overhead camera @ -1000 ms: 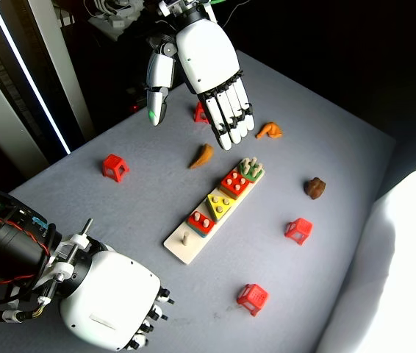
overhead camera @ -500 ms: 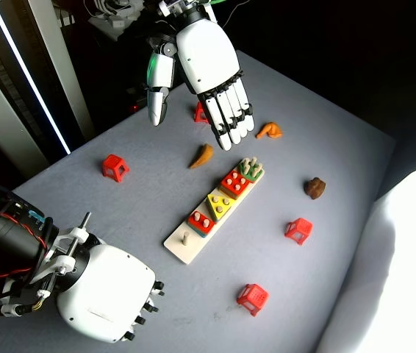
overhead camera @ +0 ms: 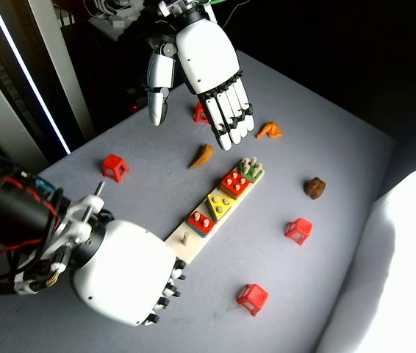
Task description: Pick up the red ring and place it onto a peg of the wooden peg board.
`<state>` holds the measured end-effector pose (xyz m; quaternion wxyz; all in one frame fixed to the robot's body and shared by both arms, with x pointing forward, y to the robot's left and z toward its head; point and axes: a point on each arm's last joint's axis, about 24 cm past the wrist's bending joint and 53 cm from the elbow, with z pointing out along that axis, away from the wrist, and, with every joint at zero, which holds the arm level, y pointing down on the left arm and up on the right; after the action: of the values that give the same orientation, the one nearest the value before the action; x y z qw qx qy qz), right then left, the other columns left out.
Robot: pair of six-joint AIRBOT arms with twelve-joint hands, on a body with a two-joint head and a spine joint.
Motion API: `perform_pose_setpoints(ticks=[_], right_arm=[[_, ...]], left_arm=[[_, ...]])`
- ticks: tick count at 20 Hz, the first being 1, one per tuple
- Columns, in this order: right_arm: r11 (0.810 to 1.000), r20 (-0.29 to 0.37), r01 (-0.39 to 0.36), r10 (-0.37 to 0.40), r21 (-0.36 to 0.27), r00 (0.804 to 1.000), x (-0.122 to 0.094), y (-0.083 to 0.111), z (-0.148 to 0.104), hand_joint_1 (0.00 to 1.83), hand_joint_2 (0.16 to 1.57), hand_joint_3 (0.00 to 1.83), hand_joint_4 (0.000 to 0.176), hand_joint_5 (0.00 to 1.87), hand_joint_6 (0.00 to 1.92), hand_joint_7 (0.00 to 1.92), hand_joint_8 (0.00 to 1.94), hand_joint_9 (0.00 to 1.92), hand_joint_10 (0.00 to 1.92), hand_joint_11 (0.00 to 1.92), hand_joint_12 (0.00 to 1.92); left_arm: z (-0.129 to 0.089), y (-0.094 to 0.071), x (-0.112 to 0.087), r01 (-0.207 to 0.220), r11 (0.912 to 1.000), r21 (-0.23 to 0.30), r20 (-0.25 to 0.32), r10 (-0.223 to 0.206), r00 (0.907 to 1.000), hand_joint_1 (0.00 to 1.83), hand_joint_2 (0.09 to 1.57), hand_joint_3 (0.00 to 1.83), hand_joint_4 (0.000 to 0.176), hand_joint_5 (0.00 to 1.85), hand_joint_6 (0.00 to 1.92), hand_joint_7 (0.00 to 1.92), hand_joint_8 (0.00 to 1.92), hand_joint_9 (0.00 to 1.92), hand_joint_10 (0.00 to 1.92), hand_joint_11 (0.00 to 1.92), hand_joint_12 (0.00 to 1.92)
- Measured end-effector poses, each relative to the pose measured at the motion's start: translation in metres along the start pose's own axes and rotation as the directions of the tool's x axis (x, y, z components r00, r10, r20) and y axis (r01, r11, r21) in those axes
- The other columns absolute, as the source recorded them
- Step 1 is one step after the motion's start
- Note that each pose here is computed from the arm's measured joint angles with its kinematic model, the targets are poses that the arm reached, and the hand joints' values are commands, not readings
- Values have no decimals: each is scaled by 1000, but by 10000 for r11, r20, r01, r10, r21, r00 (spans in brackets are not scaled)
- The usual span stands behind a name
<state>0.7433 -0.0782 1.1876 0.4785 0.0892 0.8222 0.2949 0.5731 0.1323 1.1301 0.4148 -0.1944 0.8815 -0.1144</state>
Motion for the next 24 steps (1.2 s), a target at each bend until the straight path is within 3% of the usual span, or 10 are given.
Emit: perform_pose_setpoints(ticks=[3, 4, 5, 6, 15, 24], right_arm=[[9994, -77, 96, -99, -345, 9999, 4, 22, 3, 1379, 1097, 1, 0, 966, 1015, 1011, 924, 943, 1095, 849, 1173], [9992, -168, 116, -122, -386, 9998, 9, 26, 4, 1467, 1093, 4, 0, 956, 995, 1000, 880, 940, 1000, 838, 1459], [9990, -195, 143, -151, -427, 9997, 11, 30, 5, 1467, 1093, 4, 0, 956, 995, 1000, 880, 940, 1000, 838, 1459], [9988, -249, 158, -169, -457, 9995, 14, 33, 6, 1381, 1102, 0, 0, 960, 1032, 992, 930, 938, 1104, 842, 1216], [9951, -676, 341, -405, -928, 9969, 41, 70, 20, 1378, 1100, 0, 0, 960, 1000, 992, 926, 953, 1132, 848, 1231], [9960, -742, 447, -505, -770, 9960, 47, 62, 27, 1378, 1103, 0, 0, 949, 1028, 1022, 889, 920, 1155, 811, 1228]], left_arm=[[0, 0, 0, 0, 10000, 0, 0, 0, 10000, 0, 1051, 0, 0, 5, 1, 0, 0, 0, 0, 1, 0], [0, 0, 0, 2, 10000, -3, 2, -2, 10000, 0, 1056, 0, 0, 12, 5, 0, 0, 0, 0, 3, 1], [0, 0, 0, 2, 10000, -5, -2, -2, 10000, 0, 1056, 0, 0, 12, 5, 0, 0, 0, 0, 3, 1], [0, 0, 0, 2, 10000, -6, 3, -2, 10000, 0, 1065, 2, 0, 18, 7, 0, 0, 0, 0, 2, 1], [0, 0, 0, 4, 10000, -4, -1, -4, 10000, 0, 1066, 2, 0, 30, 4, 17, 3, 4, 1, 16, 9], [0, 0, 0, 0, 10000, -4, -1, 0, 10000, 0, 1071, 3, 0, 21, 1, 4, 0, 1, 0, 10, 8]])
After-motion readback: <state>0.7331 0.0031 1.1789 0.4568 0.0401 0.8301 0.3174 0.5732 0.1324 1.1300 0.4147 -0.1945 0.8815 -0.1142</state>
